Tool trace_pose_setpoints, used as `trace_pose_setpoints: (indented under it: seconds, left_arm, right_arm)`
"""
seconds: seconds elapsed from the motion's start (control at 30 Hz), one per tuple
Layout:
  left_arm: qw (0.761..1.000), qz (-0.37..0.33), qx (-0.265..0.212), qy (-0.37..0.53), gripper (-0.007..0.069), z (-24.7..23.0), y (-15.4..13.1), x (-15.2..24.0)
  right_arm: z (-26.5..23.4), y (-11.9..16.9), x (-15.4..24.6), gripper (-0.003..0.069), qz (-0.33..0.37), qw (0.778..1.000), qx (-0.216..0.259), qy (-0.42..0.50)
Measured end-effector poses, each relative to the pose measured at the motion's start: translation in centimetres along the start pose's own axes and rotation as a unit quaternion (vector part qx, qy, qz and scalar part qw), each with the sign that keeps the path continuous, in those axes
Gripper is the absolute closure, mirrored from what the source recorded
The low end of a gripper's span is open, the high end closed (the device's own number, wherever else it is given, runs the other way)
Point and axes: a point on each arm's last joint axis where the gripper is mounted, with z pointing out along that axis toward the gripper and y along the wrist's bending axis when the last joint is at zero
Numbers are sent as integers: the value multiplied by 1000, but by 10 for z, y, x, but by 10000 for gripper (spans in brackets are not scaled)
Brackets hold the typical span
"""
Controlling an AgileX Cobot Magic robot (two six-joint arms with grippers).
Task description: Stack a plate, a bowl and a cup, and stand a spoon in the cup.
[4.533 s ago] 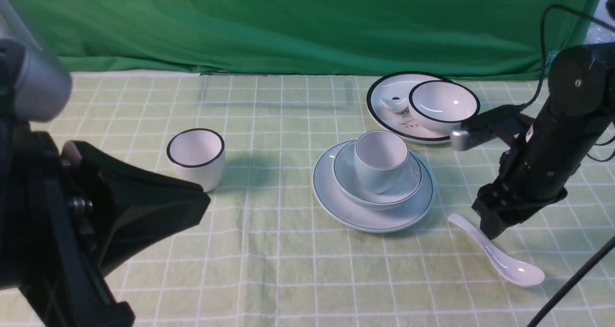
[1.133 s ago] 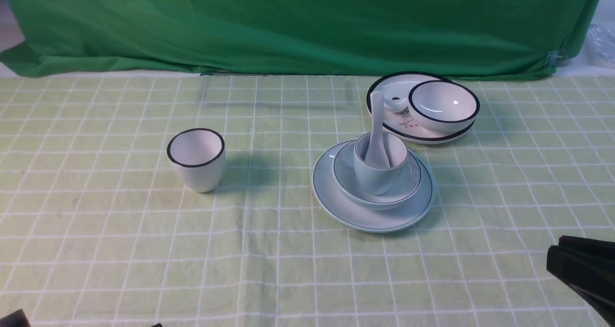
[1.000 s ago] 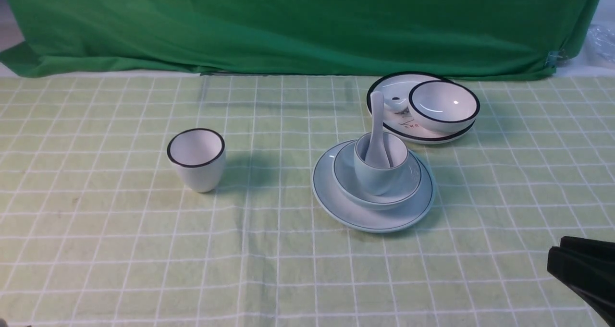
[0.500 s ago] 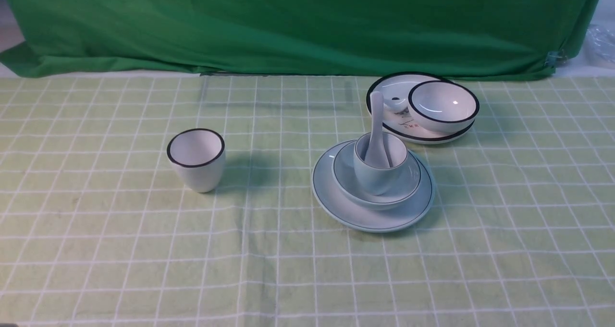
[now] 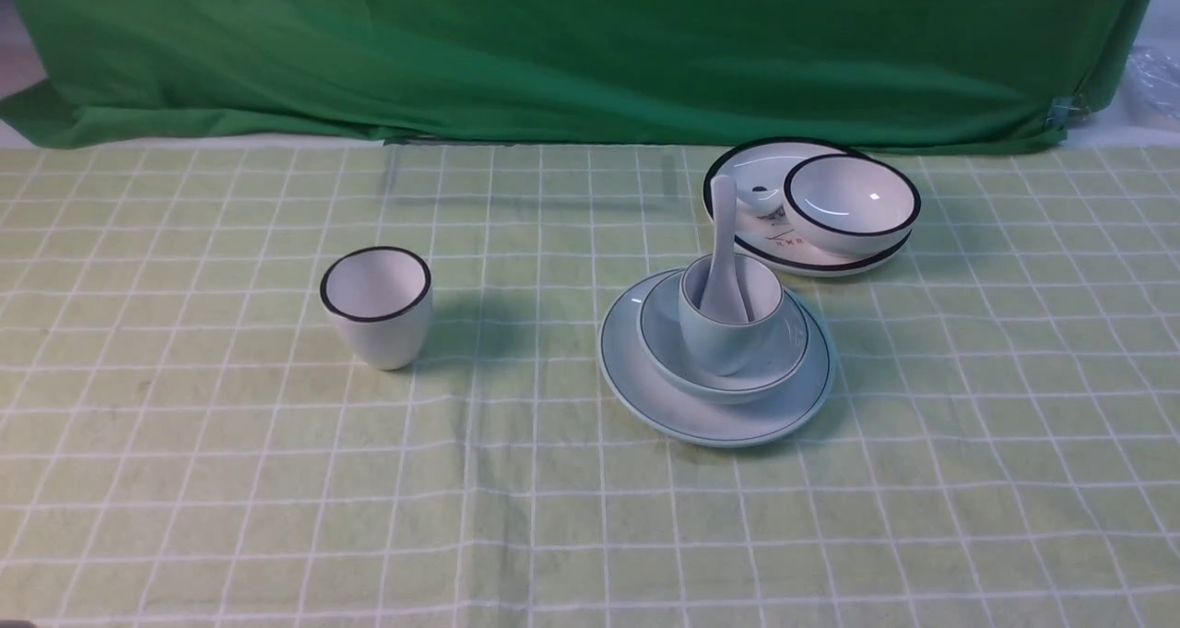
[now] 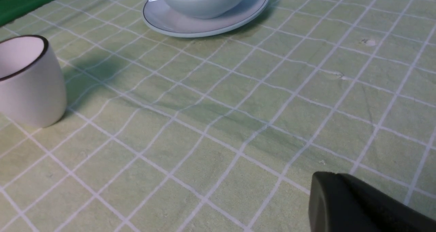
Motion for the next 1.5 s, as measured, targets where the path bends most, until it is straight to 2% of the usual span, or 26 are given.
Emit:
trace_pose_setpoints:
  seconds: [0.57, 0.7, 0.73, 0.8, 0.9, 0.93, 1.03, 1.07, 1.13, 1.3, 1.5]
  left_arm:
    - [1000, -3, 0, 0, 623, 0, 0, 0]
    - [1000, 14, -7, -15, 623, 0, 1, -3]
    - [999, 10, -16, -37, 623, 0, 2, -7]
    - [993, -11, -64, -102, 623, -4, 10, -18]
    - [972, -44, -153, -172, 623, -14, 22, -28]
    - [960, -66, -196, -187, 623, -18, 28, -28]
    - [929, -123, -286, -202, 623, -30, 37, -24]
    - [927, -127, -291, -200, 623, -30, 37, -23]
    - [907, -161, -345, -180, 623, -35, 39, -15]
    - [902, -207, -368, -89, 623, -32, 38, 3]
    - [901, -214, -369, -85, 623, -32, 37, 4]
  right_arm:
    - [0, 0, 0, 614, 8, 1000, 0, -1]
    - [0, 0, 0, 605, 11, 1000, 0, -2]
    - [0, 0, 0, 603, 11, 1000, 1, -2]
    - [0, 0, 0, 600, 11, 1000, 1, -2]
    - [0, 0, 0, 589, 11, 1000, 1, -2]
    - [0, 0, 0, 585, 11, 1000, 1, -2]
    - [0, 0, 0, 577, 11, 1000, 1, -2]
    - [0, 0, 0, 577, 11, 1000, 1, -2]
    - [0, 0, 0, 569, 11, 1000, 1, -3]
    - [0, 0, 0, 560, 11, 1000, 1, -3]
    - [0, 0, 0, 545, 11, 1000, 1, -3]
